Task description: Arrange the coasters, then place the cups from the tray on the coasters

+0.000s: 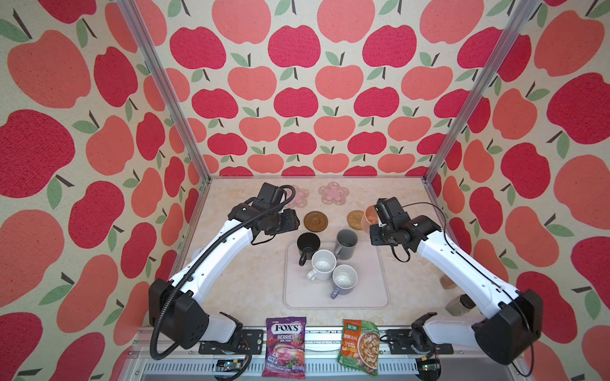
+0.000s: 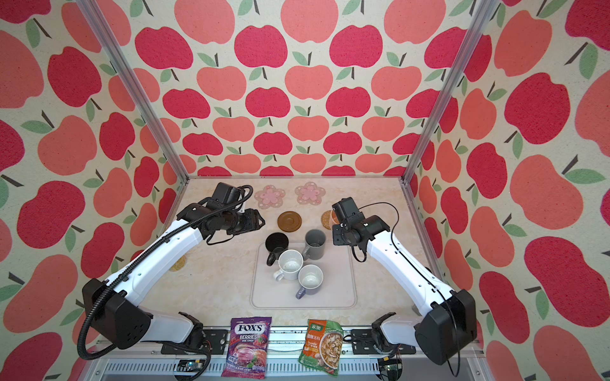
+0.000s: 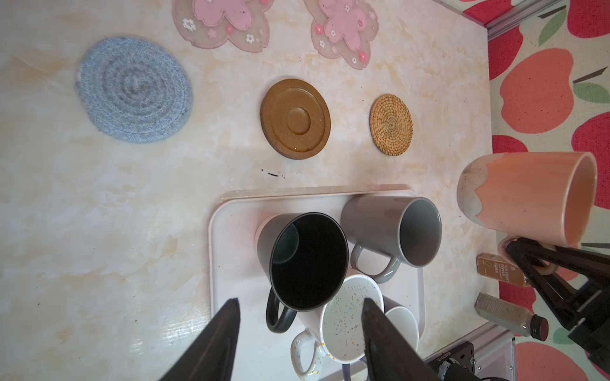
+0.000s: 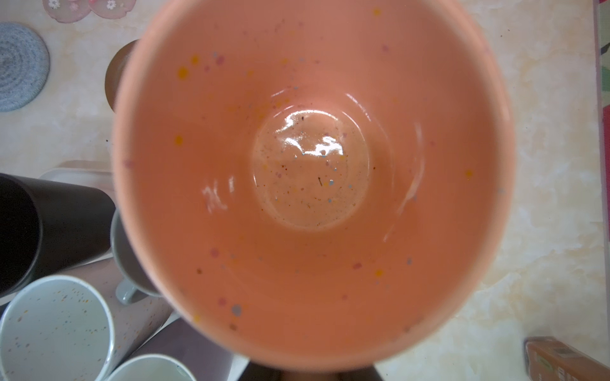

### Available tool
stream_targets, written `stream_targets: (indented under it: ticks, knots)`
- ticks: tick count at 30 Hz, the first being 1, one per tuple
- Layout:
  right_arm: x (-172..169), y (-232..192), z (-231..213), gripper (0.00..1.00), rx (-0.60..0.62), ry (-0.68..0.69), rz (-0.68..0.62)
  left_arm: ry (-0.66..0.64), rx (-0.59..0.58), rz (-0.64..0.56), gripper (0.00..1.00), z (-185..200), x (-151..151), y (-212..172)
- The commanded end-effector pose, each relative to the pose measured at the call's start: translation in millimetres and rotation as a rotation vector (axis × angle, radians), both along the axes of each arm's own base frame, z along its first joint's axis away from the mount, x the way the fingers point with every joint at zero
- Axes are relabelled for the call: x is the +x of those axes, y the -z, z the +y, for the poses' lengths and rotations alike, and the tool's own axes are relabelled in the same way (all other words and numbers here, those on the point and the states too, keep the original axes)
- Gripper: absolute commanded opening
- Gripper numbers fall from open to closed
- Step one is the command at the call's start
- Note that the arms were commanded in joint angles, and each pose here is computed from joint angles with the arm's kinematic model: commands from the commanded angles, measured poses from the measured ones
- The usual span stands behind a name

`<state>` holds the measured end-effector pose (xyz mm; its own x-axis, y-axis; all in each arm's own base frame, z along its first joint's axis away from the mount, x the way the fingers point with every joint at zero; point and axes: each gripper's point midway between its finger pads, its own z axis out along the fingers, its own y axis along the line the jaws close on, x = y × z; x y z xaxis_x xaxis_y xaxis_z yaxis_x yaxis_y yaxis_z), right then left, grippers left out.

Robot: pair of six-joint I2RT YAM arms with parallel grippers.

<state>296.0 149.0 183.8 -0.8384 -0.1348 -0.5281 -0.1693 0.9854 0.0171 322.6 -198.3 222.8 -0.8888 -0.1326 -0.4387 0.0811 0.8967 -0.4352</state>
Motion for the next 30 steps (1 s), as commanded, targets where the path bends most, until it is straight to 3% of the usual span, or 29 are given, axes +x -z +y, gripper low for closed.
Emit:
stream_targets:
  ticks: [1, 18, 30]
  knots:
    - [43.5, -39.1, 20.3, 0.0, 0.076, -0.049, -0.151, -0.002, -0.01, 0.022, 0.61, -3.6, 12.4, -1.6]
    - [161.8, -29.8, 63.8, 0.0, 0.153, -0.086, -0.127, -0.079, -0.013, 0.068, 0.61, 31.4, 48.4, 13.1]
    - [220.9, -14.1, 89.2, 0.0, 0.174, -0.093, -0.139, -0.12, -0.022, 0.096, 0.61, 59.7, 76.7, 24.5]
